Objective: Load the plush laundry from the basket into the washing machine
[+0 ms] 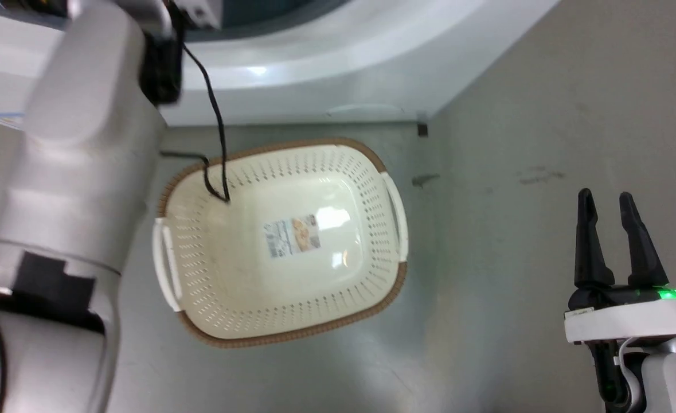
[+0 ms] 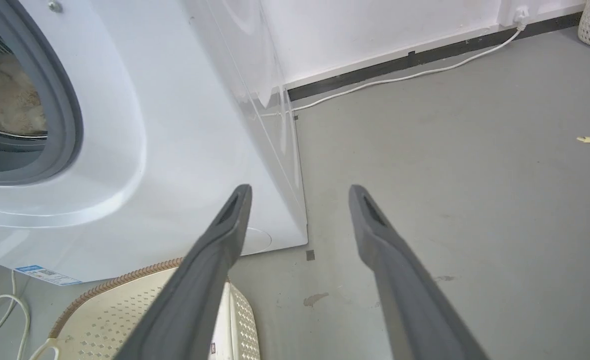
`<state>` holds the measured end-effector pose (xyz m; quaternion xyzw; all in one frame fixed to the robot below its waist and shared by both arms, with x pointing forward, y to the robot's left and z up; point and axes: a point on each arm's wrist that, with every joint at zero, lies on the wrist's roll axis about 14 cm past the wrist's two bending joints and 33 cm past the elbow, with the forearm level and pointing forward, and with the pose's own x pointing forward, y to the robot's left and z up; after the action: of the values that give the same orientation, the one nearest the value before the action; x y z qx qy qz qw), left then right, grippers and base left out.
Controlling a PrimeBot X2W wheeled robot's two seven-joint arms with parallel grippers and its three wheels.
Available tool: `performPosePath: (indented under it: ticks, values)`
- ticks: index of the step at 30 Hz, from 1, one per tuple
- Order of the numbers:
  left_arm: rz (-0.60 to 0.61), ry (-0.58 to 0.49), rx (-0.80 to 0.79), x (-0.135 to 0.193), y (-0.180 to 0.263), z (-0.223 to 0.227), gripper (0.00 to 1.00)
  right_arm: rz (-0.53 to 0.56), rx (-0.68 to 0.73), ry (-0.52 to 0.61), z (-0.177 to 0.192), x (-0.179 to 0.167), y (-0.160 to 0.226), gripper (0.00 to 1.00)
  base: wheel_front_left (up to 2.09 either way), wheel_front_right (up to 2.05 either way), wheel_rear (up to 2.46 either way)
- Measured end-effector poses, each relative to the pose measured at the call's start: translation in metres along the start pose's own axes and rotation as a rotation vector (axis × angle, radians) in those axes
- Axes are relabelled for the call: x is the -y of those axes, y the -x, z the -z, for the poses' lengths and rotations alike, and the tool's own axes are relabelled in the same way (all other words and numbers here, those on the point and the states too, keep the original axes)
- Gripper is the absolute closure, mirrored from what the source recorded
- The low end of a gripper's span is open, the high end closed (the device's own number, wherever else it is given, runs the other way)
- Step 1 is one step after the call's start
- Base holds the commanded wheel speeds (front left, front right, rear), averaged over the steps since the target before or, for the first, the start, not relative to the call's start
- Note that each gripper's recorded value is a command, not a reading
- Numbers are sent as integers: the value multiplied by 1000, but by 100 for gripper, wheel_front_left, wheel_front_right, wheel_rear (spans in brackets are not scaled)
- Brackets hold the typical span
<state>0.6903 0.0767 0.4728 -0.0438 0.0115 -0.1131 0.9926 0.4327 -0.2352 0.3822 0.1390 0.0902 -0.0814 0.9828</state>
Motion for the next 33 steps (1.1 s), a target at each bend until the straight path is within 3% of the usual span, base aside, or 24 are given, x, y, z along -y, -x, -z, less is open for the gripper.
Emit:
performPosePath:
  ticks: [15, 33]
  values:
    - [-124, 74, 15, -28, 100, -30, 0, -82, 99, -24, -46, -29, 22, 0, 0, 0, 0]
    - [-261, 32, 214, -47, 243, -94, 0, -168, 180, -41, -83, -52, 79, 0, 0, 0, 0]
